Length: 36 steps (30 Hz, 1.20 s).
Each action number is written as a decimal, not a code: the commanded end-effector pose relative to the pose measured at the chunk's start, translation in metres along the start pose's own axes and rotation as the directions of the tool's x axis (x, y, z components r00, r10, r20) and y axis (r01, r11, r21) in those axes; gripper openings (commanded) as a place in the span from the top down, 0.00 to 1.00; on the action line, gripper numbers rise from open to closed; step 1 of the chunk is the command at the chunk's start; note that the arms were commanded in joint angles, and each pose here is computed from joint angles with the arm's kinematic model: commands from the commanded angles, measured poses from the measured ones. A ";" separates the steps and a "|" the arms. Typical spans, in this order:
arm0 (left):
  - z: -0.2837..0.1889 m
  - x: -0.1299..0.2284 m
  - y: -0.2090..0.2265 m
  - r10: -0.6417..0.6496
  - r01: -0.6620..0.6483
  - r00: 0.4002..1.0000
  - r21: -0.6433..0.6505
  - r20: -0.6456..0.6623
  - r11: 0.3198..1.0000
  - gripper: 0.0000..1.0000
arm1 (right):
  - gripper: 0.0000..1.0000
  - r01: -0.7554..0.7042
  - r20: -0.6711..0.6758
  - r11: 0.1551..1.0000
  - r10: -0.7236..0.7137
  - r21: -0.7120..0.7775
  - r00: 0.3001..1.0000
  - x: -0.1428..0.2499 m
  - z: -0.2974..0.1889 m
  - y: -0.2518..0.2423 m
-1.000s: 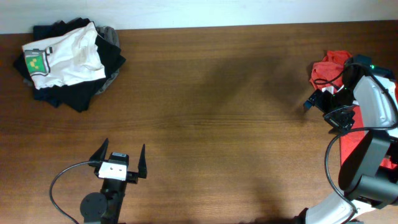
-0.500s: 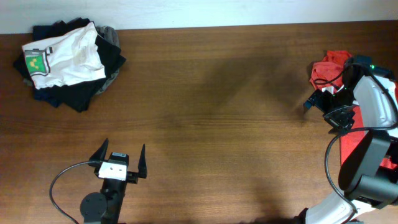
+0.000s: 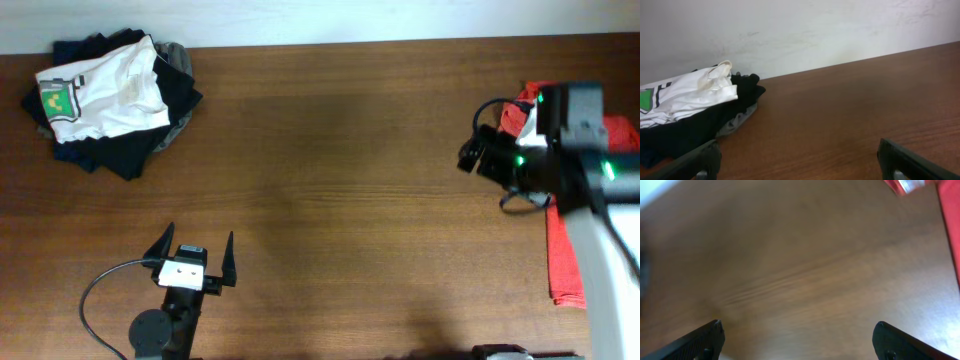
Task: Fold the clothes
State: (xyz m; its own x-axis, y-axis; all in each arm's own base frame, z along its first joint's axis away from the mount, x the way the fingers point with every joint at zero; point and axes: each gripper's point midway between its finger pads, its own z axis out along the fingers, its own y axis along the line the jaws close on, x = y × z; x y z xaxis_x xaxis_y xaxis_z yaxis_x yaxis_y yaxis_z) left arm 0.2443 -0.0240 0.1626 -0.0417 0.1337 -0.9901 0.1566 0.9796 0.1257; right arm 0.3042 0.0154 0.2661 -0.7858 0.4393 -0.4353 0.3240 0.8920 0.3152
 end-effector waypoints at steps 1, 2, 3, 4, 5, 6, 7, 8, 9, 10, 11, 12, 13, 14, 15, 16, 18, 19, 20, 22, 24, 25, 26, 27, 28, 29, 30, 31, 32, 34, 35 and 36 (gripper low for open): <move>0.000 0.003 0.003 -0.009 0.009 1.000 -0.017 -0.002 1.000 0.01 | 0.02 0.104 0.116 0.988 -0.091 -0.118 0.989 0.019 -0.052 0.031; 0.000 0.003 0.003 -0.009 0.009 1.000 -0.017 -0.002 1.000 0.01 | 0.02 0.126 0.143 0.982 -0.106 -0.143 0.984 0.023 -0.064 0.035; 0.000 0.003 0.003 -0.010 0.009 1.000 -0.017 -0.003 1.000 0.01 | 0.02 0.148 0.178 0.974 -0.118 -0.170 0.977 0.029 -0.078 0.038; 0.000 0.003 0.003 -0.009 0.009 1.000 -0.017 -0.003 1.000 0.01 | 0.02 0.162 0.204 0.969 -0.123 -0.187 0.971 0.032 -0.088 0.040; 0.000 0.003 0.003 -0.009 0.009 1.000 -0.017 -0.002 1.000 0.01 | 0.02 0.174 0.230 0.965 -0.128 -0.194 0.965 0.035 -0.098 0.038; 0.000 0.003 0.003 -0.009 0.009 1.000 -0.017 -0.003 1.000 0.01 | 0.02 0.182 0.251 0.966 -0.132 -0.186 0.959 0.037 -0.105 0.034; 0.000 0.003 0.003 -0.009 0.009 1.000 -0.017 -0.002 1.000 0.01 | 0.02 0.198 0.292 0.968 -0.146 -0.156 0.945 0.040 -0.116 0.024; 0.000 0.003 0.003 -0.009 0.009 1.000 -0.017 -0.002 1.000 0.01 | 0.02 0.197 0.312 0.968 -0.142 -0.152 0.939 0.044 -0.123 0.019; 0.000 0.003 0.003 -0.009 0.009 1.000 -0.017 -0.003 1.000 0.01 | 0.02 0.198 0.333 0.969 -0.138 -0.151 0.933 0.048 -0.128 0.015; 0.000 0.003 0.003 -0.010 0.009 1.000 -0.017 -0.003 1.000 0.01 | 0.02 0.196 0.353 0.970 -0.134 -0.146 0.926 0.052 -0.131 0.010; 0.000 0.003 0.003 -0.009 0.009 1.000 -0.017 -0.002 1.000 0.01 | 0.02 0.198 0.385 0.968 -0.127 -0.151 0.914 0.057 -0.134 0.005; 0.000 0.003 0.003 -0.010 0.009 1.000 -0.017 -0.003 1.000 0.01 | 0.02 0.206 0.424 0.964 -0.118 -0.169 0.898 0.061 -0.136 0.002; 0.000 0.003 0.003 -0.009 0.009 1.000 -0.017 -0.003 1.000 0.01 | 0.02 0.212 0.448 0.960 -0.112 -0.180 0.887 0.062 -0.135 0.001; 0.000 0.003 0.003 -0.009 0.009 1.000 -0.017 -0.003 1.000 0.01 | 0.02 0.220 0.480 0.956 -0.102 -0.195 0.871 0.066 -0.132 -0.001; 0.000 0.003 0.003 -0.009 0.009 1.000 -0.017 -0.002 1.000 0.01 | 0.01 0.227 0.508 0.951 -0.094 -0.208 0.856 0.069 -0.128 -0.003; 0.000 0.003 0.003 -0.009 0.009 1.000 -0.017 -0.003 1.000 0.01 | 0.02 0.254 0.547 0.943 -0.101 -0.213 0.831 0.075 -0.119 -0.007; 0.000 0.003 0.003 -0.009 0.009 1.000 -0.017 -0.002 1.000 0.01 | 0.02 0.310 0.601 0.927 -0.128 -0.211 0.789 0.085 -0.097 -0.012; 0.000 0.003 0.003 -0.009 0.009 1.000 -0.017 -0.003 1.000 0.01 | 0.02 0.368 0.630 0.905 -0.162 -0.212 0.760 0.093 -0.081 -0.012; 0.000 0.003 0.003 -0.009 0.009 1.000 -0.017 -0.003 1.000 0.01 | 0.02 0.409 0.653 0.887 -0.183 -0.212 0.735 0.097 -0.072 -0.010; 0.000 0.003 0.003 -0.009 0.009 1.000 -0.017 -0.003 1.000 0.01 | 0.02 0.503 0.714 0.841 -0.226 -0.200 0.663 0.104 -0.052 -0.006; 0.000 0.003 0.003 -0.009 0.009 1.000 -0.017 -0.002 1.000 0.01 | 0.02 0.530 0.776 0.826 -0.202 -0.194 0.598 0.101 -0.034 -0.006; 0.000 0.003 0.003 -0.009 0.009 1.000 -0.017 -0.002 1.000 0.01 | 0.02 0.530 0.796 0.827 -0.188 -0.189 0.576 0.099 -0.029 -0.007; 0.000 0.003 0.003 -0.009 0.009 1.000 -0.017 -0.003 1.000 0.01 | 0.02 0.530 0.815 0.828 -0.174 -0.183 0.553 0.097 -0.024 -0.008; 0.000 0.003 0.003 -0.009 0.009 1.000 -0.017 -0.002 1.000 0.01 | 0.02 0.528 0.832 0.831 -0.161 -0.177 0.531 0.094 -0.020 -0.009; 0.000 0.003 0.003 -0.009 0.009 1.000 -0.017 -0.002 1.000 0.01 | 0.02 0.523 0.843 0.835 -0.152 -0.169 0.516 0.090 -0.014 -0.011; 0.000 0.003 0.003 -0.009 0.009 1.000 -0.017 -0.003 1.000 0.01 | 0.02 0.517 0.857 0.841 -0.141 -0.161 0.496 0.086 -0.007 -0.014; 0.000 0.003 0.003 -0.009 0.009 1.000 -0.017 -0.003 1.000 0.01 | 0.02 0.511 0.866 0.846 -0.131 -0.156 0.482 0.084 -0.004 -0.016; 0.000 0.003 0.003 -0.009 0.009 1.000 -0.017 -0.003 1.000 0.01 | 0.02 0.509 0.877 0.847 -0.123 -0.151 0.464 0.082 -0.002 -0.017; 0.000 0.003 0.003 -0.009 0.009 1.000 -0.017 -0.003 1.000 0.01 | 0.02 0.497 0.890 0.856 -0.111 -0.140 0.441 0.078 -0.001 -0.020; 0.000 0.003 0.003 -0.009 0.009 1.000 -0.017 -0.002 1.000 0.01 | 0.02 0.472 0.905 0.873 -0.095 -0.125 0.414 0.074 0.004 -0.026; 0.000 0.003 0.003 -0.009 0.009 1.000 -0.017 -0.003 1.000 0.01 | 0.01 0.448 0.908 0.887 -0.089 -0.115 0.409 0.072 0.009 -0.032; 0.000 0.003 0.003 -0.009 0.009 1.000 -0.017 -0.003 1.000 0.01 | 0.02 0.424 0.909 0.899 -0.079 -0.112 0.409 0.071 0.013 -0.037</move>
State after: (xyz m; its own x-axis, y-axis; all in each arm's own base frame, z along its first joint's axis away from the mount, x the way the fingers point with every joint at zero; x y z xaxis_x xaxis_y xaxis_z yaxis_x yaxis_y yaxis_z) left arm 0.2444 -0.0229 0.1627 -0.0419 0.1335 -0.9902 0.1497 0.9807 0.1259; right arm 0.2387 0.0306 0.2256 0.1136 0.2039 -0.9724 -0.1851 0.9659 0.1810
